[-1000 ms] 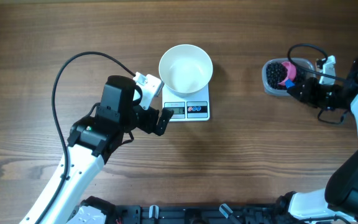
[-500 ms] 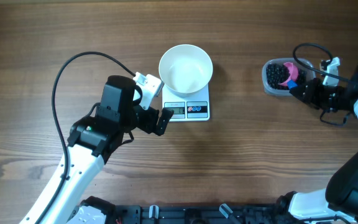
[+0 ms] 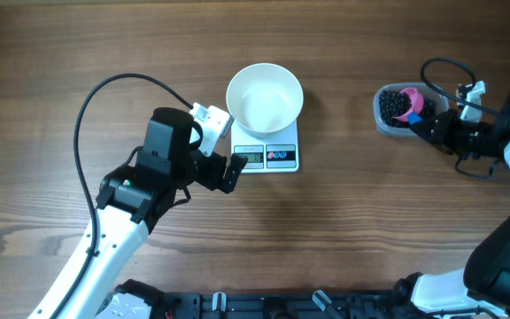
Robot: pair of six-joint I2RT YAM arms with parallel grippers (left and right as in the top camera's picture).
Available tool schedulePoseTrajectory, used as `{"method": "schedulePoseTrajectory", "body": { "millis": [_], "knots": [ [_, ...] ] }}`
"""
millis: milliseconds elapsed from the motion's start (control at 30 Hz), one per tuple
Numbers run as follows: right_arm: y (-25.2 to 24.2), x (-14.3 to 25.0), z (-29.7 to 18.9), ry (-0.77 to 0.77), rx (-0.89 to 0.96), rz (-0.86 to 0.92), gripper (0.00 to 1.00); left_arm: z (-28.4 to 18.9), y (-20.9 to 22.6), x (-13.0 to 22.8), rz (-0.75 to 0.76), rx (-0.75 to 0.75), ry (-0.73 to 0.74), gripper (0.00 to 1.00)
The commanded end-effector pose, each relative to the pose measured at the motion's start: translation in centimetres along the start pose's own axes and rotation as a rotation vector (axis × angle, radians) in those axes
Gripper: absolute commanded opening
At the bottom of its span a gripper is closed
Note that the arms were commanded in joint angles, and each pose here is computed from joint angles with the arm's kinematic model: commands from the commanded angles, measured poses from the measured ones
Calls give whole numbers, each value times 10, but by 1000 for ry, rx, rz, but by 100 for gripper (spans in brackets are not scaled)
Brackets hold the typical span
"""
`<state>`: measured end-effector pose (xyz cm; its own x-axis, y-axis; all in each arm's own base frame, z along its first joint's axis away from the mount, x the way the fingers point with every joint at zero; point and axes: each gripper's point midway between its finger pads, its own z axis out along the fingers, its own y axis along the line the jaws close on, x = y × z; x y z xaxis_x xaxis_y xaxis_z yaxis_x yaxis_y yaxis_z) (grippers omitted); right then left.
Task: Scoop item into bowl and weigh 150g on scale
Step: 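Drag the scoop through the black beans with the right gripper to fill it, then carry the filled scoop left over the white bowl with the right gripper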
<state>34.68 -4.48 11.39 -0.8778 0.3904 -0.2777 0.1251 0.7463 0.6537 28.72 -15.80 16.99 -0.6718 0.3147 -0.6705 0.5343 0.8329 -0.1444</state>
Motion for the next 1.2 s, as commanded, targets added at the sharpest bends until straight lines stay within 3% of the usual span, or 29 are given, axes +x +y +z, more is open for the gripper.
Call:
{"method": "schedulePoseTrajectory", "body": {
  "millis": [0, 833, 1167],
  "knots": [
    [2, 1, 3, -1, -49, 42, 4, 3, -2, 4, 14, 12, 13, 100],
    [-9, -13, -42, -135, -228, 183, 4, 3, -2, 4, 14, 11, 14, 100],
    [35, -22, -71, -188, -553, 221, 4, 3, -2, 4, 14, 11, 14, 100]
  ]
}}
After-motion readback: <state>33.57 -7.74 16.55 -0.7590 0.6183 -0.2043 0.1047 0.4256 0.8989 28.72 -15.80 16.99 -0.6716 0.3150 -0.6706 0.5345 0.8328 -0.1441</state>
